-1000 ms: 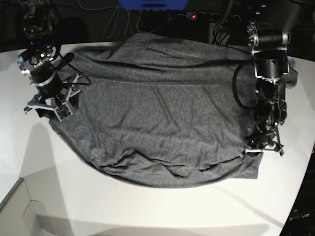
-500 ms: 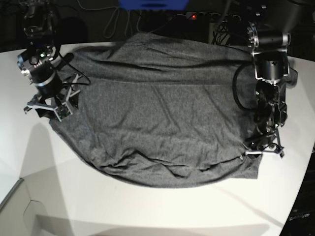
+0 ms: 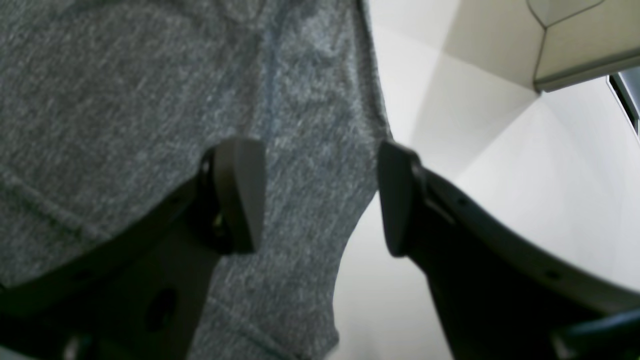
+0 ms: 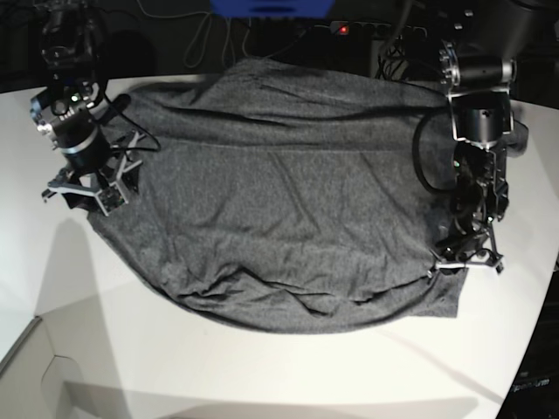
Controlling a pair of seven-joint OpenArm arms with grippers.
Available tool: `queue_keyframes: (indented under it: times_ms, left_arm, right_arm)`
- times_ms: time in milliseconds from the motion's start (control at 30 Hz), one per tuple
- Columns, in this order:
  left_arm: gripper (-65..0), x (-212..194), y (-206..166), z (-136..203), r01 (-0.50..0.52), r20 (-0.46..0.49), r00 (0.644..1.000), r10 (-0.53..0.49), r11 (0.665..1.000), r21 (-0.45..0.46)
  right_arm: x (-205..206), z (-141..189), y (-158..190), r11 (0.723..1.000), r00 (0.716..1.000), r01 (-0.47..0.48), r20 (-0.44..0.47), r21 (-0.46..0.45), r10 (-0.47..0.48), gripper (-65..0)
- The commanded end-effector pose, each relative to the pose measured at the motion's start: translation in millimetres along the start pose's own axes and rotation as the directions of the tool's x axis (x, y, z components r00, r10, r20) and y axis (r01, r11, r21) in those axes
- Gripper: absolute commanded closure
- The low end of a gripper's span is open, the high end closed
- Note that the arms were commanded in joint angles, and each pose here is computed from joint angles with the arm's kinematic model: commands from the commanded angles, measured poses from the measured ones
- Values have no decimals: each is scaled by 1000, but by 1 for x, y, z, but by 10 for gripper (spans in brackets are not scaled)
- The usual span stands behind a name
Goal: Layout the t-shirt on the table in an organized manner, then fold the t-shirt properly
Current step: 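Grasp the shirt fabric with both grippers and lift it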
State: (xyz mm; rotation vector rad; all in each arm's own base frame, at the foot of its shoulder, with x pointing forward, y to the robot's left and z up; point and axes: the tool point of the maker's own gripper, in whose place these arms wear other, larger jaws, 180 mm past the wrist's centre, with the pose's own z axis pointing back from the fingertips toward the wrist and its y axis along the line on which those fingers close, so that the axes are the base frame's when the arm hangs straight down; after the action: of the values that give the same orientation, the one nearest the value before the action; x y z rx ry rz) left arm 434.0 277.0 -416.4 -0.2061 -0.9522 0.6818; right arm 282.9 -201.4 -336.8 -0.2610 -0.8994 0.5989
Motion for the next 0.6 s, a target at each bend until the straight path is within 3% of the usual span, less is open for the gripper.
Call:
queue_keyframes:
  times_ms: [0,100,233,400,567]
  left_arm:
    - [-212,23,-9,0,-1,50,999,2,1000,-20]
    - [-182,23,-9,0,-2,50,999,3,1000,-20]
    - [0,23,-9,0,-2,50,999,3,1000,-20]
    - [0,24,-10,0,-2,53,999,3,1000,-23]
    - [0,56,-40,13,29,138,990,-15,995,-97]
  right_arm:
    - [10,3,-10,1000,999,-7,38,-27,8,-360]
    - [10,3,-10,1000,999,-7,38,-27,8,-360]
    - [11,2,-11,1000,999,-7,39,-28,8,-360]
    - [20,1,-17,999,998,-4,62,-43,6,-362]
    - [36,-6,-32,997,996,2,93,-75,5,-369]
